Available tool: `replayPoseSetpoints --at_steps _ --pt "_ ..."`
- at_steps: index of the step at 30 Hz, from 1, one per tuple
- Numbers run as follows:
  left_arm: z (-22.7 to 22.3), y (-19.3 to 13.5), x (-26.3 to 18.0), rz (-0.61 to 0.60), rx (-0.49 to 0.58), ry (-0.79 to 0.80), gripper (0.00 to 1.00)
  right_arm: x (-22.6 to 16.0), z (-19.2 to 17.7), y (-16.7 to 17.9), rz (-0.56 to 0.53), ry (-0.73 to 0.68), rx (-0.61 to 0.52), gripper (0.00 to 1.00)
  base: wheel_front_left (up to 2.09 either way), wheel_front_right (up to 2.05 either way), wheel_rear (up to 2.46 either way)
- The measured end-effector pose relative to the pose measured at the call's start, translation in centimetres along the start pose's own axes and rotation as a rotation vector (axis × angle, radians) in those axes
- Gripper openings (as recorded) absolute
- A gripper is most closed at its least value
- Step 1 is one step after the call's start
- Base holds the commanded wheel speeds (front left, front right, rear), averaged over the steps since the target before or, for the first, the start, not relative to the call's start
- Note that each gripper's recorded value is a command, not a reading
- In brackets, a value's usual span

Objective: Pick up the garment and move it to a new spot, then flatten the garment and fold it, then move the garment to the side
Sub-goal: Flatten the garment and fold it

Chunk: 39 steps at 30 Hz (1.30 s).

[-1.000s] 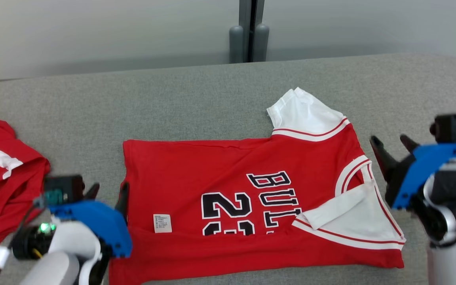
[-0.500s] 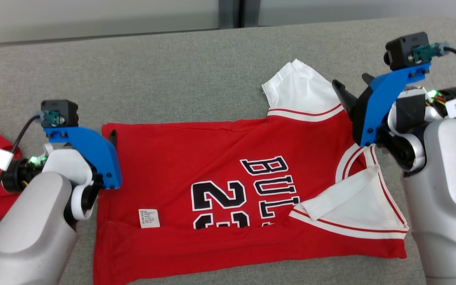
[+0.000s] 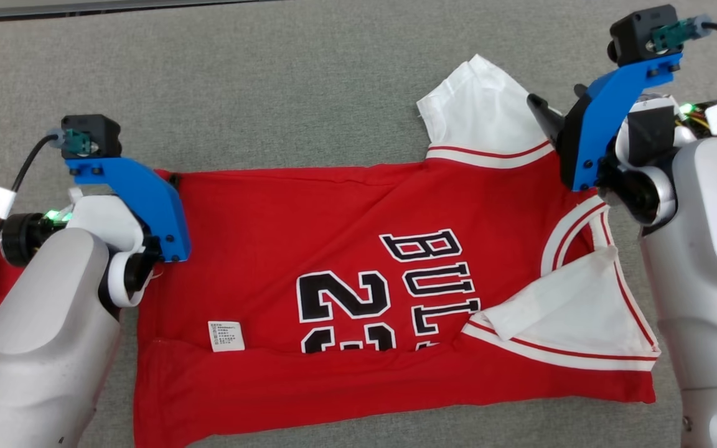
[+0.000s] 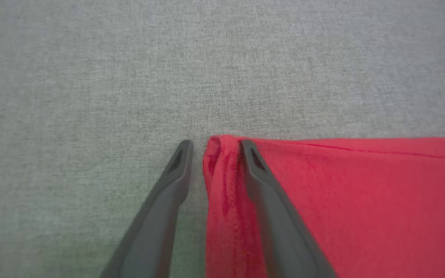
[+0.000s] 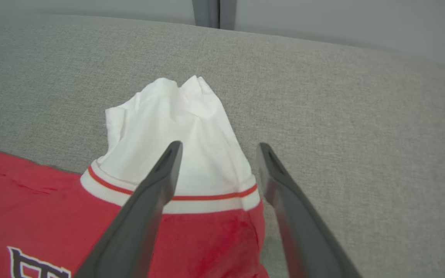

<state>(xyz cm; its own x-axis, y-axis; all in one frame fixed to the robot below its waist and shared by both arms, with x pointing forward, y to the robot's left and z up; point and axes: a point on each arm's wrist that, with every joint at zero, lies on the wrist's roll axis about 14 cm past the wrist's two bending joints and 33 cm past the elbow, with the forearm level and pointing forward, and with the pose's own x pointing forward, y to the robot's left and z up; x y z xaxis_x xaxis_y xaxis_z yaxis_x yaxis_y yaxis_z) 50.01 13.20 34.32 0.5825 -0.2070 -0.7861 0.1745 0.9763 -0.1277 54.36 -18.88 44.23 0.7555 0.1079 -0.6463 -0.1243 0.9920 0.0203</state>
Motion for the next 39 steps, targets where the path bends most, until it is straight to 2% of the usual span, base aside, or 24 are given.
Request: replayPoseSetpoints --at_steps 7,16,24,25,27,32,39 --pt "0.1 -1.1 0.2 -0.049 -0.010 -0.035 0.00 2.6 1.4 -1.0 -0.030 0.028 -0.015 1.00 0.00 0.00 0.00" --pt "-0.5 -1.5 -0.7 -0.080 -0.029 -0.101 0.00 7.2 1.5 -0.2 -0.040 0.081 -0.060 1.00 0.00 0.00 0.00" --pt "-1.1 -1.1 -0.7 -0.081 -0.063 -0.123 0.00 10.7 -1.4 1.9 -0.001 0.173 -0.069 0.98 0.00 0.00 0.00" --pt "-1.2 -1.1 -0.7 -0.083 -0.069 -0.125 0.00 10.9 -1.5 2.0 0.003 0.181 -0.070 0.70 0.00 0.00 0.00" --pt "-1.1 -1.2 -0.7 -0.084 -0.071 -0.131 0.00 10.9 -1.6 2.2 0.004 0.190 -0.086 0.00 0.00 0.00 0.00" --pt "-0.2 -0.6 -0.8 -0.054 -0.074 -0.192 0.00 10.3 -0.3 2.0 0.004 0.116 -0.083 0.00 0.00 0.00 0.00" --pt "1.9 0.4 -2.6 -0.014 -0.062 -0.349 0.00 7.1 4.0 1.0 0.002 -0.096 -0.039 0.00 0.00 0.00 0.00"
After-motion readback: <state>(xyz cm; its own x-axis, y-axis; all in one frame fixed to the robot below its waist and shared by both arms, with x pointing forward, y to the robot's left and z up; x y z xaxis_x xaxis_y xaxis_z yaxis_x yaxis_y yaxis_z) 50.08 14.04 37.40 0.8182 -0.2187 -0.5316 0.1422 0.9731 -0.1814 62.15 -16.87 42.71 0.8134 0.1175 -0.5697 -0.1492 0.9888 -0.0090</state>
